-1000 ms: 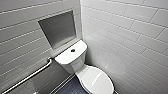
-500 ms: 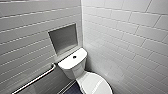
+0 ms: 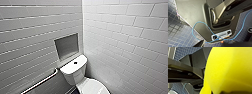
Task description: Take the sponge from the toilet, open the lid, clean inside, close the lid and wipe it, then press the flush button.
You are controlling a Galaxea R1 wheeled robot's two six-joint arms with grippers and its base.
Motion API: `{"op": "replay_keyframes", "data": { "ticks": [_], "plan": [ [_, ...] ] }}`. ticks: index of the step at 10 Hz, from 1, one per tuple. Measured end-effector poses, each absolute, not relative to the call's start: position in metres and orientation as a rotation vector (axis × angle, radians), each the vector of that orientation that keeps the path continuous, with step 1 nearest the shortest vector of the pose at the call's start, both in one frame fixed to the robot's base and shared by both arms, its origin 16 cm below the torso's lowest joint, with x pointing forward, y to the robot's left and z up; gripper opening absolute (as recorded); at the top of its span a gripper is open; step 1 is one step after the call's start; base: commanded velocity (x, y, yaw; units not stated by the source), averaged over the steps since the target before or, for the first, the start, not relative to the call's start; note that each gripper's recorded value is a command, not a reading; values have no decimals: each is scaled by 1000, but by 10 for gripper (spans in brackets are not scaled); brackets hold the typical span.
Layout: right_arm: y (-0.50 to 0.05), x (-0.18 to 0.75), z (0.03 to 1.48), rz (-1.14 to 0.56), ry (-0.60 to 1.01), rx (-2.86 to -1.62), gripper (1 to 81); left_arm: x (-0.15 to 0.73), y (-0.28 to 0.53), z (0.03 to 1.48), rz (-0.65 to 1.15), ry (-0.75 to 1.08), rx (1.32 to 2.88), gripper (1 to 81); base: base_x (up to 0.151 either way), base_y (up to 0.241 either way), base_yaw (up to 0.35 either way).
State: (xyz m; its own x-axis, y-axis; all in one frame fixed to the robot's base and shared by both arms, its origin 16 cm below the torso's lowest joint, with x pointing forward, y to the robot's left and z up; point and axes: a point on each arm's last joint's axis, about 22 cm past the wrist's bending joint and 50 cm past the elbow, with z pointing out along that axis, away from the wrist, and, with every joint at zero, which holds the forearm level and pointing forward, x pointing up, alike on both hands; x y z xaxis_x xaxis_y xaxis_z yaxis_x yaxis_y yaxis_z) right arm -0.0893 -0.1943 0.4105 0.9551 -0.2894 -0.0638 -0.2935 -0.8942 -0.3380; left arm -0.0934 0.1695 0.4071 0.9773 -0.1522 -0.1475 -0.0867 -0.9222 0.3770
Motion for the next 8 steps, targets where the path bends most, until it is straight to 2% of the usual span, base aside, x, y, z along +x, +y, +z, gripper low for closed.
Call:
{"op": "replay_keyframes", "data": {
  "ticks": [8],
  "plan": [
    [-191, -140, 429, 96, 420, -2764, 10, -147, 169, 429, -290, -165, 2742, 811, 0, 0, 0]
  ]
}}
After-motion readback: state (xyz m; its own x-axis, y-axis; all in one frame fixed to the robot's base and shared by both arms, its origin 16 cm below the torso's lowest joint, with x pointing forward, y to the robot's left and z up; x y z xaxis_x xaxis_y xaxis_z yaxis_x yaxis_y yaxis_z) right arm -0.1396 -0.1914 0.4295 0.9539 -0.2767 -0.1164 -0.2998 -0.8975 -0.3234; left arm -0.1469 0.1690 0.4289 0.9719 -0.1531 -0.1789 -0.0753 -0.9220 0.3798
